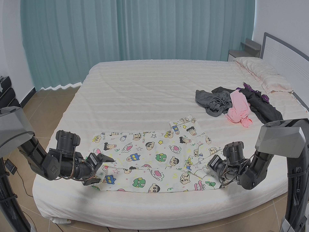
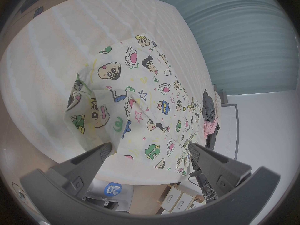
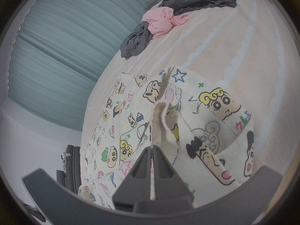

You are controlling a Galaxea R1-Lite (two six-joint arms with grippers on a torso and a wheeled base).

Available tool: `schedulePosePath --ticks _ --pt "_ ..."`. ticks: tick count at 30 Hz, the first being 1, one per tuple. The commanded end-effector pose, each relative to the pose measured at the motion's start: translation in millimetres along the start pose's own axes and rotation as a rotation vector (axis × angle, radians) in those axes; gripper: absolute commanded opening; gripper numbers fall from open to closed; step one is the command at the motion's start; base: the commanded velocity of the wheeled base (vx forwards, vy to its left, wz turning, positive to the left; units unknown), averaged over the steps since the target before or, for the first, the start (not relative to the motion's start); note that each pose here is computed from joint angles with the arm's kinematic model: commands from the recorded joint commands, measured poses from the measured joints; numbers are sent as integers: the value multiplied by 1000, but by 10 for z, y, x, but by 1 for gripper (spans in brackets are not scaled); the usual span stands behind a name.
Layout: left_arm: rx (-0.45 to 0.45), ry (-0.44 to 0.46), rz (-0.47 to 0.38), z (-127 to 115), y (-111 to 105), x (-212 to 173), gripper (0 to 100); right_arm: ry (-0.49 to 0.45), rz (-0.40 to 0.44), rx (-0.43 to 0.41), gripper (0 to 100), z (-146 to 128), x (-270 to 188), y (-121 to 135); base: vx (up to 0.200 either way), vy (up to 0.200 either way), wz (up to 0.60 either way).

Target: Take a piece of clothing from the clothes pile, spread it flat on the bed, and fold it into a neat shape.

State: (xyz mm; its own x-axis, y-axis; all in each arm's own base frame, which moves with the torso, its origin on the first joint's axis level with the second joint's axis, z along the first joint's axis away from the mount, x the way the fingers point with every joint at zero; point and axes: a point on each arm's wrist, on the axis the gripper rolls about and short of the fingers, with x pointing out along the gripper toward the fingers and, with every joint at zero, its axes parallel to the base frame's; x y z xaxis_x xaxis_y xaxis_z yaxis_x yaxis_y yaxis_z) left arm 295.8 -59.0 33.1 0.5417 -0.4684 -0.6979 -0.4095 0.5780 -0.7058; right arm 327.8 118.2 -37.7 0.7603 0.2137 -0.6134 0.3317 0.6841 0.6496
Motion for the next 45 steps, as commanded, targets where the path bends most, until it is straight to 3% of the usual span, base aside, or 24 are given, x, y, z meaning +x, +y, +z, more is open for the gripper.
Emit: schedulePosePath --ticks 1,17,27,36,45 --pt "-2 0 3 1 7 7 100 -11 15 2 0 43 -100 46 0 0 0" --pt "-2 -3 5 2 7 7 100 -66 122 -1 0 214 -598 340 0 0 0" --pt "-2 -11 10 4 10 11 100 -54 159 -25 0 205 -898 559 0 0 0" --pt "-1 -16 20 1 21 26 100 -1 131 -74 0 121 -1071 620 0 0 0" --pt "-1 -15 20 1 21 26 100 91 28 -167 0 21 -1221 561 0 0 0"
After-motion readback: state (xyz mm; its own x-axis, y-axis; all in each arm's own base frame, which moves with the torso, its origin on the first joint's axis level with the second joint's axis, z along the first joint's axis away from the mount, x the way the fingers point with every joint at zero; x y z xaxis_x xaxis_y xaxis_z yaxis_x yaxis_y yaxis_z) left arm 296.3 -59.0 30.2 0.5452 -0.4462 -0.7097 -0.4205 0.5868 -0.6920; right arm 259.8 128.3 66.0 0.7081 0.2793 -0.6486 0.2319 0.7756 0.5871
